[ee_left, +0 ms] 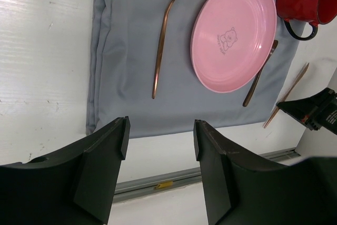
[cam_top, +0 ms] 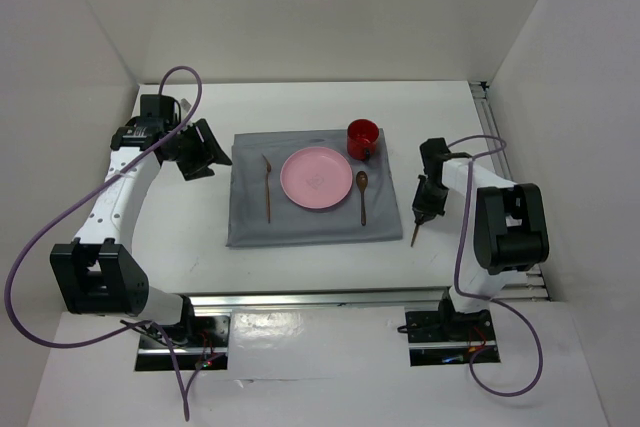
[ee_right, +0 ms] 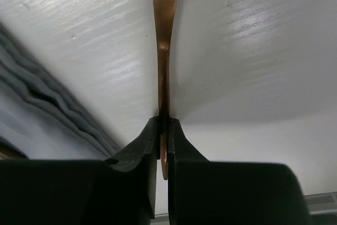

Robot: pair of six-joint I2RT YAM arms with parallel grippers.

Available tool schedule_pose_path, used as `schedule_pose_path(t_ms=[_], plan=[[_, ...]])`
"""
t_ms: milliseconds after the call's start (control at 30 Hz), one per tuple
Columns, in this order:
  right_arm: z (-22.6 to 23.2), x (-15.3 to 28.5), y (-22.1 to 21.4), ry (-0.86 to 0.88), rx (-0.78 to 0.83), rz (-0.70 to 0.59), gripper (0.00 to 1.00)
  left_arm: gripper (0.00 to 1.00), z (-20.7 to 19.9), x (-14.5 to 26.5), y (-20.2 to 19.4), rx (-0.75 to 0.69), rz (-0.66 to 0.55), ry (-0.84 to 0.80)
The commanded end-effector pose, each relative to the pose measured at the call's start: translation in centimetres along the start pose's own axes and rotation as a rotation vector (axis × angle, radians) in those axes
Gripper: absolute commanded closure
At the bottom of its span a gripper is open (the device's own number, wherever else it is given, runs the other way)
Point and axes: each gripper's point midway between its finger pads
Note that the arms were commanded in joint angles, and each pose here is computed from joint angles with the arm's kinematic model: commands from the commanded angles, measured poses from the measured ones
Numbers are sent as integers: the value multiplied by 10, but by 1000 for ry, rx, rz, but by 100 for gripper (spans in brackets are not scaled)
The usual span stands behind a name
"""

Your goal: Set the dinner table for one person

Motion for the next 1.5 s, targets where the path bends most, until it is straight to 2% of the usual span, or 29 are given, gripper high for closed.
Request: schedule_pose_path(t_ms=[0,133,233,467,700,800,833,933,967,1067,1100,1133,1200,1233,1300,1367,1467], plan=[[18,40,27,41,12,-139,100,32,-2,3,0,-32,-7,-9],[49,69,30,110,80,-161,100,32,-4,5,3,-35,-16,-12],[91,82,18,144,197,-168,100,32,-5,7,3,-35,-16,-12],[132,53,-11,131,322,-76,100,32,-2,7,2,-40,-9,0],[141,29,-6,107,290,-68,100,30,-1,9,3,-50,-12,9],[137,17,-7,72,272,-67,90,30,-1,9,3,-50,-12,9],[137,17,-7,72,272,-66,77,30,-1,9,3,-50,-12,9],[135,25,-9,68,268,-74,67,30,-1,11,4,-49,-15,17],[137,32,-1,69,263,-111,53,30,-1,11,4,-49,-15,17],[128,60,11,66,232,-169,39,30,-2,14,4,-52,-24,14],[124,70,20,61,206,-201,25,30,-2,14,4,-52,-24,14],[118,85,22,63,175,-229,19,30,-2,14,4,-52,-24,14],[101,99,39,40,105,-291,16,30,-1,15,8,-64,-35,22],[91,114,43,49,59,-324,10,30,0,15,8,-64,-38,30],[65,120,51,30,-19,-354,7,30,1,17,10,-73,-42,41],[50,143,66,105,-114,-434,0,30,3,17,10,-73,-45,49],[30,158,70,156,-182,-486,0,30,1,19,13,-76,-53,47]])
Point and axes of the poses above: each gripper's point midway between its finger pads, its own x axis back along the fingers, its own z axis along the line the jaws close on, y = z × x, and after that the axes turned 8 degrees about -x, right-handed
